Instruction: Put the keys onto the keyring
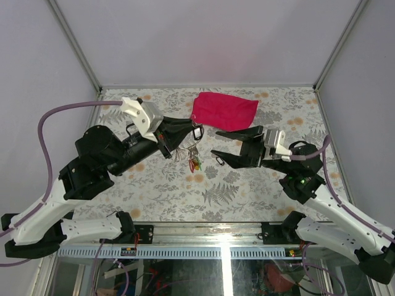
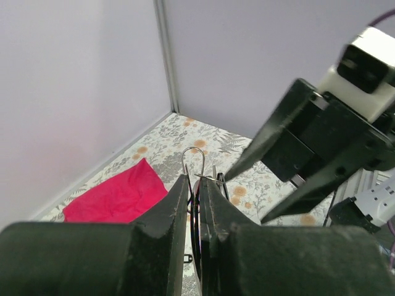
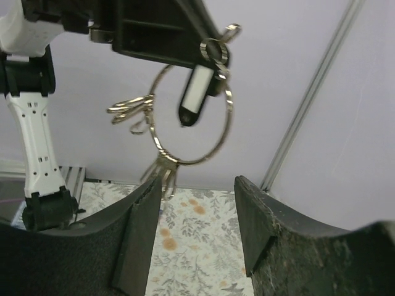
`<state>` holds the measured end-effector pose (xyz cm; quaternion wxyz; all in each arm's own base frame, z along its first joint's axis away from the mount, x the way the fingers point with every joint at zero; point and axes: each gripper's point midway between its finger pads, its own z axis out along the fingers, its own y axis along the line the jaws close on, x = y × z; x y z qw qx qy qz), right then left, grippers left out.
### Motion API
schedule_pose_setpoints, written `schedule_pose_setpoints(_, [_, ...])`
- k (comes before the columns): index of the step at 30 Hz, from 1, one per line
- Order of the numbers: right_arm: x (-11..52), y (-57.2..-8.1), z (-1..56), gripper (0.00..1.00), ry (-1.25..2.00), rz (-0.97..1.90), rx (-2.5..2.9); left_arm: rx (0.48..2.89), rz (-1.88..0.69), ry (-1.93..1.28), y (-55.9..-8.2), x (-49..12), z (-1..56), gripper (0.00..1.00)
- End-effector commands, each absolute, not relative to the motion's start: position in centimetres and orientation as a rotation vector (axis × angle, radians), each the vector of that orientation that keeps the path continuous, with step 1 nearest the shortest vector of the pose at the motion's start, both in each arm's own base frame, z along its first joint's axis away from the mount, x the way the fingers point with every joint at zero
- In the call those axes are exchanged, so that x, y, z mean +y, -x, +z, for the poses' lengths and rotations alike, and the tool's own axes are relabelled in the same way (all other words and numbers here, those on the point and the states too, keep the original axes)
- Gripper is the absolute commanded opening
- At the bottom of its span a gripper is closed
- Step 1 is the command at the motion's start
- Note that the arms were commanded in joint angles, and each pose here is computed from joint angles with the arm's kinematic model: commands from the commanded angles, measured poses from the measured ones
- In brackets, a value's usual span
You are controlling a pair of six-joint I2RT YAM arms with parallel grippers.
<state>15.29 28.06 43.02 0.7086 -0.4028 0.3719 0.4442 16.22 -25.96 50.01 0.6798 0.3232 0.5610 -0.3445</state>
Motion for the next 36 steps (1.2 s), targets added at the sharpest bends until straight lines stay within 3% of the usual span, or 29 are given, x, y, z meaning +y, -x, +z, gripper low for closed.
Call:
schedule_pose_setpoints(1, [28.7, -13.1, 45.0, 0.57, 1.018, 0.868, 0.603, 1.233, -0.766, -0.552, -17.6, -24.6, 53.3, 0.0])
schedule_pose_setpoints(10, [32.1, -13.2, 44.6, 0.55, 1.033, 0.739, 0.588, 1.317, -0.707, -0.479, -19.4, -24.7, 52.9, 0.0])
schedule_pose_setpoints(22, [32.3, -13.5, 47.4, 0.66, 0.866, 0.818, 0.584, 1.353, -0.67, -0.458, -20.3, -24.8, 52.4, 0.0])
schedule_pose_setpoints(36, [33.4, -15.5, 48.6, 0.54, 0.562, 1.173, 0.885, 1.398, -0.622, -0.408, -21.6, -25.0, 51.6, 0.0])
